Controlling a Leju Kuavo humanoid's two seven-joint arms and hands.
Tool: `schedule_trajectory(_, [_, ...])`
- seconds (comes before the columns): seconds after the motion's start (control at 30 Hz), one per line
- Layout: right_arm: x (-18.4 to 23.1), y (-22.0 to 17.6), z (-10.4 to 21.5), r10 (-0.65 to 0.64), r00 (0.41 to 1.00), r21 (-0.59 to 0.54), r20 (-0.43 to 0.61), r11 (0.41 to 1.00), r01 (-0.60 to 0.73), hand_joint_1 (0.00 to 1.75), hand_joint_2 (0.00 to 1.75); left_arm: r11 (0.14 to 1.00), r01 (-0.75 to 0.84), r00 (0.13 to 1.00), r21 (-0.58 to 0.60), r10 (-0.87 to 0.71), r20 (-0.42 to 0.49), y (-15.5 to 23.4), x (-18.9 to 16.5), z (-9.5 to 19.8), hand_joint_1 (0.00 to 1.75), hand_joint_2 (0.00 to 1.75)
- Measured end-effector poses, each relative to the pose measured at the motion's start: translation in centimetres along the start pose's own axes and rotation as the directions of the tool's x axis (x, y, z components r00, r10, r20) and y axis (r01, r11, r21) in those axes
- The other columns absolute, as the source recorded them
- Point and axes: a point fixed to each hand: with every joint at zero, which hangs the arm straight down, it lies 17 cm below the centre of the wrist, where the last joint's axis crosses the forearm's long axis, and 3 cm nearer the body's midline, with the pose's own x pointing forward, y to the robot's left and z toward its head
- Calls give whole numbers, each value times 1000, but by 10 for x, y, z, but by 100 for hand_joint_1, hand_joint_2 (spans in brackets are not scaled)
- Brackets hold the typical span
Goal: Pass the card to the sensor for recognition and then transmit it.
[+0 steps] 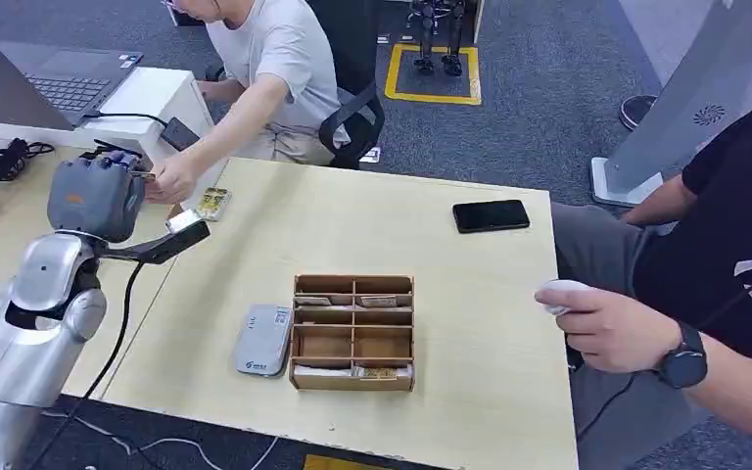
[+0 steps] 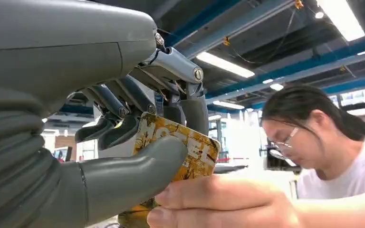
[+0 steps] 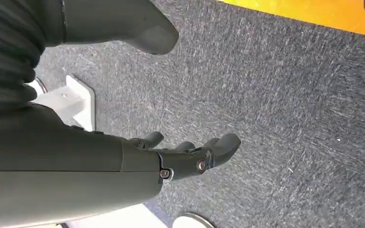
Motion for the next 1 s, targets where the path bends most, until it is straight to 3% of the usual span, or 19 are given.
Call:
schedule_trajectory(0.17, [-2,-1,0,13,1000,0,-1,1000,-13,0,175,1000,-19,1000,-20,19,-1,-8,5,3,175,175])
schedule_trajectory(0.2, [-2,-1,0,14,1000,0,-1,1000,-14,0,175,999,-29,1000,-29,29,-3,-10,6,4,0,175])
schedule_trajectory(0.43, [-5,0,1,12,1000,0,-1,1000,-12,0,175,984,-159,987,-76,161,13,-23,19,15,0,175])
schedule_trajectory(0.83, [-9,1,2,8,1000,0,-8,1000,-8,0,175,979,-186,982,-79,189,29,-25,26,31,0,175])
schedule_trajectory(1.0, [-11,1,2,-3,1000,-4,-7,1000,3,0,175,973,-232,972,15,232,21,-8,19,49,0,175])
